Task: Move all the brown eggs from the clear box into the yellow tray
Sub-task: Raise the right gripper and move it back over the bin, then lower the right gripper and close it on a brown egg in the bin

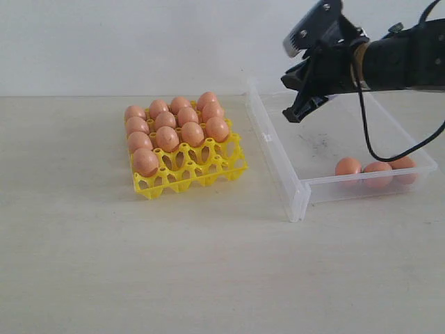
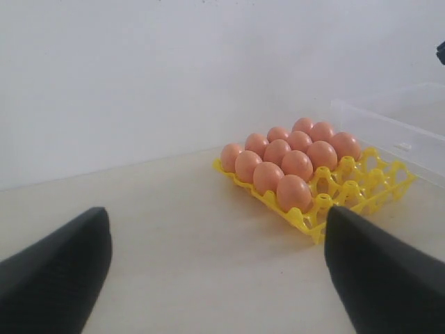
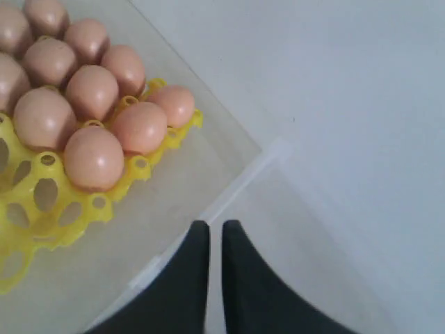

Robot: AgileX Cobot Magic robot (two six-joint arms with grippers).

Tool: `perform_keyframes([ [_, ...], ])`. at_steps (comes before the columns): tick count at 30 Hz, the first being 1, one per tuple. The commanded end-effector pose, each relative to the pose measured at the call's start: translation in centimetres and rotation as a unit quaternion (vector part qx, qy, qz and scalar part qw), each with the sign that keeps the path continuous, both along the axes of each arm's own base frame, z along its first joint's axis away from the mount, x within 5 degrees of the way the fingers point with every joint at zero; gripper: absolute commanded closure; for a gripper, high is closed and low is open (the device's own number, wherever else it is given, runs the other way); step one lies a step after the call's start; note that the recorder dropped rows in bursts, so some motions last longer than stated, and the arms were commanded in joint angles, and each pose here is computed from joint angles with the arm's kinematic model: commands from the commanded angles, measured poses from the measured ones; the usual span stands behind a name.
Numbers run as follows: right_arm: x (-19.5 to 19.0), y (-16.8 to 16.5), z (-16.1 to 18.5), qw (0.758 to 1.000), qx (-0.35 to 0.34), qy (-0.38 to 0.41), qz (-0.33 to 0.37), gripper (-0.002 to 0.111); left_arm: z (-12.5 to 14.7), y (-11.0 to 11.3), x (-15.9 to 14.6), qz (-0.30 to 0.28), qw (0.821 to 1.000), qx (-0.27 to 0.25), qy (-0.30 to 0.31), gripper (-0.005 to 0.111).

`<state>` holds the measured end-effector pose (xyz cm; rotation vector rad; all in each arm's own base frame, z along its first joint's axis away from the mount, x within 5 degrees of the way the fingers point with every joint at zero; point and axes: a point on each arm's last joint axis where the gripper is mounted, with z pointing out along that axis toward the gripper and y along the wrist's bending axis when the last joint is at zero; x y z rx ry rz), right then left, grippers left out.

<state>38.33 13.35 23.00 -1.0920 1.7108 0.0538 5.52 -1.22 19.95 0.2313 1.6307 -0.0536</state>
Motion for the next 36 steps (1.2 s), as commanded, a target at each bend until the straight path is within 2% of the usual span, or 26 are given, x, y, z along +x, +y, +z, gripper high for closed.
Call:
perform_keyframes([
  [1,-0.4,2.1,0.9,0.982,-0.160,-0.095,0.032,0.109,-0.1,0.0,0.0,-0.003,1.000,-0.007,0.001,0.029],
  [2,-0.2,2.1,1.3,0.982,-0.164,-0.094,0.016,0.109,-0.1,0.0,0.0,-0.003,1.000,-0.007,0.001,0.029],
  [3,0.2,2.0,1.7,0.989,-0.126,-0.081,-0.013,0.109,-0.1,0.0,0.0,-0.003,1.000,-0.007,0.001,0.029],
  [4,0.8,1.3,2.5,0.993,-0.078,-0.073,-0.049,0.109,-0.1,0.0,0.0,-0.003,1.000,-0.007,0.001,0.029],
  [5,1.5,0.3,3.4,0.992,0.023,-0.040,-0.119,0.109,-0.1,0.0,0.0,-0.003,1.000,-0.007,0.001,0.029],
  [6,2.3,-1.0,4.1,0.977,0.107,-0.002,-0.187,0.109,-0.1,0.0,0.0,-0.003,1.000,-0.007,0.001,0.029],
  [7,2.8,-2.1,4.4,0.963,0.137,0.031,-0.229,0.109,-0.1,0.0,0.0,-0.003,1.000,-0.007,0.001,0.029],
  [8,3.3,-3.6,4.6,0.941,0.156,0.096,-0.285,0.109,-0.1,0.0,0.0,-0.003,1.000,-0.007,0.001,0.029],
  [9,3.7,-4.6,4.7,0.929,0.146,0.139,-0.310,0.109,-0.1,0.0,0.0,-0.003,1.000,-0.007,0.001,0.029],
  [11,3.8,-6.6,3.6,0.891,0.070,0.271,-0.357,0.109,-0.1,0.0,0.0,-0.003,1.000,-0.007,0.001,0.029],
  [14,3.8,-7.5,2.0,0.845,-0.008,0.401,-0.354,0.107,-0.1,0.0,0.0,-0.003,1.000,-0.007,0.001,0.029],
  [15,3.7,-7.5,1.6,0.832,-0.013,0.433,-0.347,0.104,-0.1,0.0,0.0,-0.003,1.000,-0.007,0.001,0.029],
  [18,3.8,-6.7,-0.1,0.801,-0.016,0.501,-0.327,0.084,-0.1,0.0,0.0,-0.003,1.000,-0.007,0.001,0.029],
  [21,4.2,-5.8,-0.8,0.788,0.022,0.528,-0.316,0.050,-0.1,0.0,0.0,-0.003,1.000,-0.007,0.001,0.029],
  [23,4.2,-5.6,-1.1,0.783,0.027,0.534,-0.318,0.038,-0.1,0.0,0.0,-0.003,1.000,-0.007,0.001,0.029],
  [25,4.2,-5.7,-1.4,0.774,0.025,0.535,-0.338,0.039,-0.1,0.0,0.0,-0.003,1.000,-0.007,0.001,0.029],
  [28,4.3,-5.8,-1.9,0.752,0.036,0.539,-0.378,0.048,-0.1,0.0,0.0,-0.003,1.000,-0.007,0.001,0.029],
  [30,4.4,-5.7,-1.9,0.745,0.052,0.539,-0.390,0.053,-0.1,0.0,0.0,-0.003,1.000,-0.007,0.001,0.029],
  [36,4.4,-5.8,-2.0,0.720,0.077,0.542,-0.426,0.053,-0.1,0.0,0.0,-0.003,1.000,-0.007,0.001,0.029],
])
